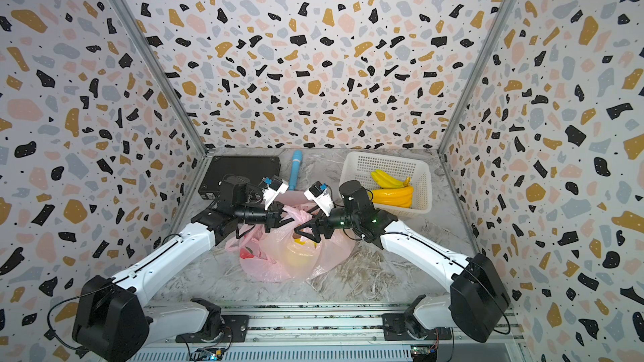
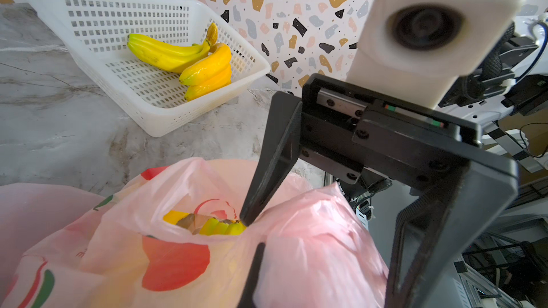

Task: Place the banana into a plastic bag & tie a knot
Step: Cross the plastic bag at the center of the board.

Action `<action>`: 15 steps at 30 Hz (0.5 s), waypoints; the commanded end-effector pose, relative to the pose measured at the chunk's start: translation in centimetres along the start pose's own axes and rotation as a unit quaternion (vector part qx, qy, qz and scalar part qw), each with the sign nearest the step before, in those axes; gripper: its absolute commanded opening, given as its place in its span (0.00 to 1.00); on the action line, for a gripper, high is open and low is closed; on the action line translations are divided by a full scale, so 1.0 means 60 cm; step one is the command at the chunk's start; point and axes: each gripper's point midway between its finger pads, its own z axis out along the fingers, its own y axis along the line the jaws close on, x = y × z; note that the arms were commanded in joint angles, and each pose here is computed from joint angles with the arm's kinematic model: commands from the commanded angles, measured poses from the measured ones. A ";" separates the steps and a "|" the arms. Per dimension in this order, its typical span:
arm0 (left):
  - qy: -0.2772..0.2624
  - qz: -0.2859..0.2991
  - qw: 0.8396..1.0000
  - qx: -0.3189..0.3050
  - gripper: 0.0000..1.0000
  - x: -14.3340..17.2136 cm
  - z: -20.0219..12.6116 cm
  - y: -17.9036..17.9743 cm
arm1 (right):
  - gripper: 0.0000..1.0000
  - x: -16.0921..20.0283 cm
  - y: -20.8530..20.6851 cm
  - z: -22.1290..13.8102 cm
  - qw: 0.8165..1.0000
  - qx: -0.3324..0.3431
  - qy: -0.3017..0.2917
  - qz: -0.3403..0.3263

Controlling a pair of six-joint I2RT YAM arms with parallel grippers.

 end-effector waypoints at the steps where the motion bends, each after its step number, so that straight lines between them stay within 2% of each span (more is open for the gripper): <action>1: -0.011 0.018 1.000 0.007 0.00 -0.009 -0.005 -0.007 | 0.84 -0.015 0.006 -0.008 1.000 0.006 -0.016 -0.016; 3: -0.011 0.019 1.000 0.005 0.00 -0.009 -0.005 -0.006 | 0.87 -0.018 0.008 -0.015 1.000 0.013 -0.018 -0.019; 7: -0.010 0.019 1.000 0.004 0.00 -0.008 -0.006 -0.007 | 0.99 -0.039 0.019 -0.047 0.998 0.036 -0.033 -0.031; 11: -0.010 0.019 1.000 0.004 0.00 -0.008 -0.006 -0.007 | 0.99 -0.064 0.026 -0.085 0.997 0.048 -0.061 -0.027; 15: -0.011 0.020 1.000 0.004 0.00 -0.008 -0.006 -0.008 | 0.99 -0.072 -0.008 -0.118 0.990 0.116 -0.077 0.024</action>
